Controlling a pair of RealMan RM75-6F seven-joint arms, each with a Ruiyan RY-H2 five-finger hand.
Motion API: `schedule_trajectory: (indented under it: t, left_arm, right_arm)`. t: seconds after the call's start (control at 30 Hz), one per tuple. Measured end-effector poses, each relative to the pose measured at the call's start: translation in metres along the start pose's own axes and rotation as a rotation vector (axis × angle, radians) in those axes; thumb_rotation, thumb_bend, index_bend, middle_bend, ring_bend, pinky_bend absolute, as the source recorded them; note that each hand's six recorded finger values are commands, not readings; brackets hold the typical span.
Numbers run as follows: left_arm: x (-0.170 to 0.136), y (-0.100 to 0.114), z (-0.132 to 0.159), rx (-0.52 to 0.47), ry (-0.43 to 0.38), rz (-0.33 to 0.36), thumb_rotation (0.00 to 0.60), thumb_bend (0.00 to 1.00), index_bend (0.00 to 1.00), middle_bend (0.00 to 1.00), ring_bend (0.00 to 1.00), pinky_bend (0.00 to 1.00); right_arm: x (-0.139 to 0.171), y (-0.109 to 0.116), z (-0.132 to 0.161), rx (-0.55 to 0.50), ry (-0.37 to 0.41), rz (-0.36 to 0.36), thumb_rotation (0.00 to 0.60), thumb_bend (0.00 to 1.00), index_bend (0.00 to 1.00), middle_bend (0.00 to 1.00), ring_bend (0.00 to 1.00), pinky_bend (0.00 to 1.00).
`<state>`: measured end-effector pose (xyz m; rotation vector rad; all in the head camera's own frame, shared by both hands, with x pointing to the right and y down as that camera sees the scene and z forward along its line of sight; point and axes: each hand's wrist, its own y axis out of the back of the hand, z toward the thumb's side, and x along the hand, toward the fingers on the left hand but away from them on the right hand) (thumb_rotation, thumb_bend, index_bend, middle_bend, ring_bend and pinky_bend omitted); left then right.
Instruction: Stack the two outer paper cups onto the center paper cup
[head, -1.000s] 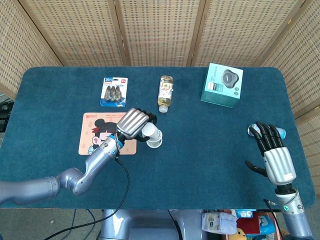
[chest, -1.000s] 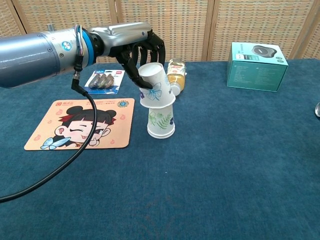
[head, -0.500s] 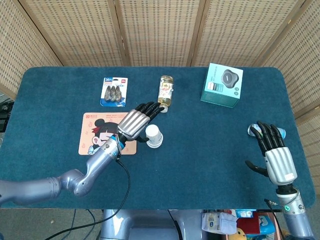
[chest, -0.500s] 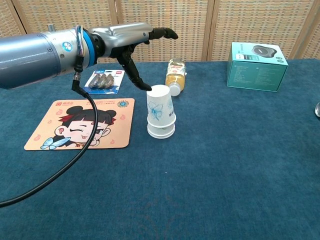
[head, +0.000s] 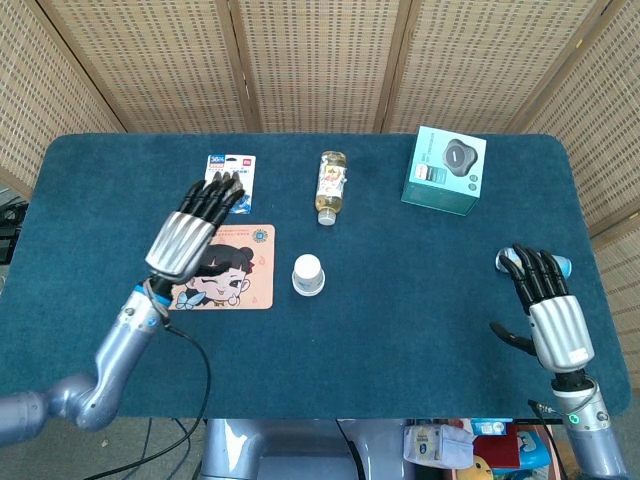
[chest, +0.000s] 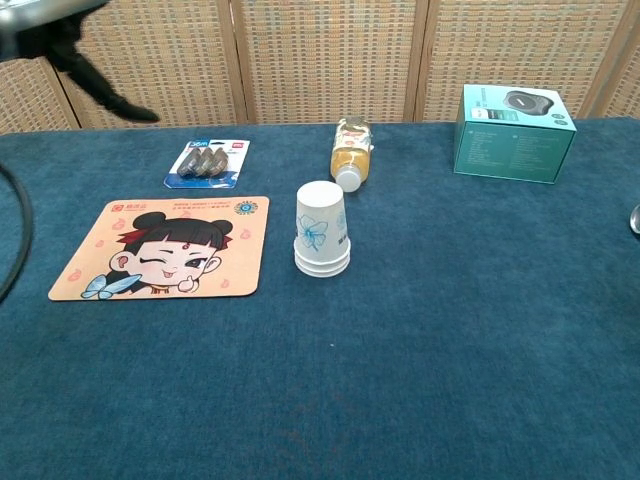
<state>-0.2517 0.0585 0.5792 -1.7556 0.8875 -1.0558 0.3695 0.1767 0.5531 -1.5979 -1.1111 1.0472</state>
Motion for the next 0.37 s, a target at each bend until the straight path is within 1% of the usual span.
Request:
schedule_trajectory:
  t: [0.03, 0.17, 0.27, 0.37]
  left_arm:
    - [-0.011, 0.001, -0.011, 0.003, 0.033, 0.004, 0.600, 0.17, 0.00, 0.00, 0.00, 0.00]
    - [-0.069, 0.005, -0.064, 0.025, 0.189, 0.015, 0.600, 0.17, 0.00, 0.00, 0.00, 0.00]
    - [-0.115, 0.003, -0.098, 0.032, 0.300, 0.006, 0.600, 0.17, 0.00, 0.00, 0.00, 0.00]
    - [-0.153, 0.000, -0.122, 0.014, 0.388, -0.008, 0.600, 0.17, 0.00, 0.00, 0.00, 0.00]
  right_arm:
    - [0.000, 0.000, -0.001, 0.008, -0.002, 0.000, 0.600, 0.00, 0.08, 0.00, 0.00, 0.00]
    - [0.000, -0.001, -0.004, 0.056, -0.017, 0.005, 0.600, 0.00, 0.08, 0.00, 0.00, 0.00]
    - [0.001, -0.001, -0.005, 0.077, -0.031, 0.016, 0.600, 0.00, 0.08, 0.00, 0.00, 0.00]
    - [0.002, 0.000, -0.005, 0.089, -0.046, 0.030, 0.600, 0.00, 0.08, 0.00, 0.00, 0.00]
